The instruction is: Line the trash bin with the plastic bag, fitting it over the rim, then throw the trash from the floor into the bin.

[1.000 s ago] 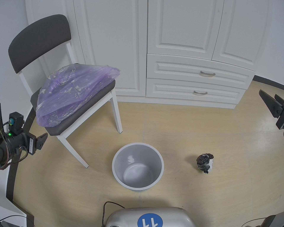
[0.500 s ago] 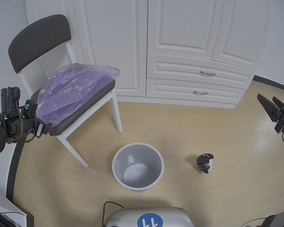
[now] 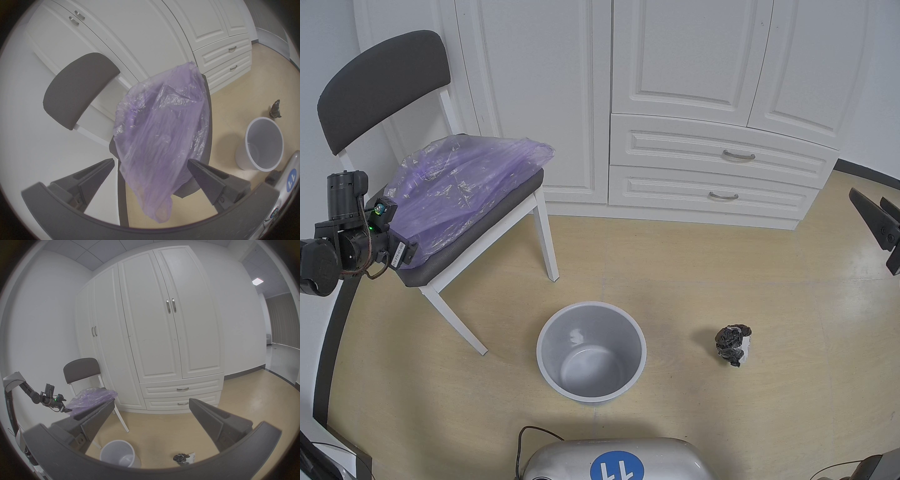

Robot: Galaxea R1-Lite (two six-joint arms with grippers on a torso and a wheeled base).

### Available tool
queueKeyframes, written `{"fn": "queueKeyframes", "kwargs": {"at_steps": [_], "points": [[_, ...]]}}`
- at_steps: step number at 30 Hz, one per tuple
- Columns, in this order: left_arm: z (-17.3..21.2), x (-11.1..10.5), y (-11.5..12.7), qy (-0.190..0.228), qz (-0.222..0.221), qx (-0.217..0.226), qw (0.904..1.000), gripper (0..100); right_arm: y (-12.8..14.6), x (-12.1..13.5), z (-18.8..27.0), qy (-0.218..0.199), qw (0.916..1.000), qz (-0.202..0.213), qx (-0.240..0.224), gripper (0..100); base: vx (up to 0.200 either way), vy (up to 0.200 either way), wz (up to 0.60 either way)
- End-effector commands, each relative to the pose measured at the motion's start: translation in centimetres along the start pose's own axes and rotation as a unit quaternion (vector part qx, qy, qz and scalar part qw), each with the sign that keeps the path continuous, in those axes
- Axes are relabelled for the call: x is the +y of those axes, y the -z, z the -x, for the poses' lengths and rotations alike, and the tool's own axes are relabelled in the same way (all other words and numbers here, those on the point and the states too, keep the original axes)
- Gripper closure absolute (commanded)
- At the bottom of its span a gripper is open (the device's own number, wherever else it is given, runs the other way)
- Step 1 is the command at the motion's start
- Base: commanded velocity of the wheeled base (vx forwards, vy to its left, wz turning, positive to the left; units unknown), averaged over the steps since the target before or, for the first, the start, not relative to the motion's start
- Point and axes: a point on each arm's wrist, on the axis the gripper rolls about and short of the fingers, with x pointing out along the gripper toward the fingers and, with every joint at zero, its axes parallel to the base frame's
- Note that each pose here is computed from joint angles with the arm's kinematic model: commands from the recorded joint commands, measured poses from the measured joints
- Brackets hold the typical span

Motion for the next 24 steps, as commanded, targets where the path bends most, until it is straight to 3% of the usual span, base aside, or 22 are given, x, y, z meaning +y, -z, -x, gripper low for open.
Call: {"fn": "queueKeyframes", "kwargs": {"at_steps": [1,8,24], "points": [[-1.1,-0.5,0.4,0.006,-0.002,0.011,0.9999,0,-0.2,-0.1,0.2,0.000,1.0000,-0.001,-0.005,0,0.000,0.000,0.00],[-2.5,0.9,-1.0,-0.032,0.005,0.009,0.9994,0,0.1,0.0,0.1,-0.001,1.0000,0.001,0.000,0,0.000,0.000,0.00],[-3.8,0.8,-1.2,-0.035,0.007,0.009,0.9993,0,-0.4,-0.1,0.9,-0.028,0.9995,-0.003,-0.013,0,0.000,0.000,0.00]]}}
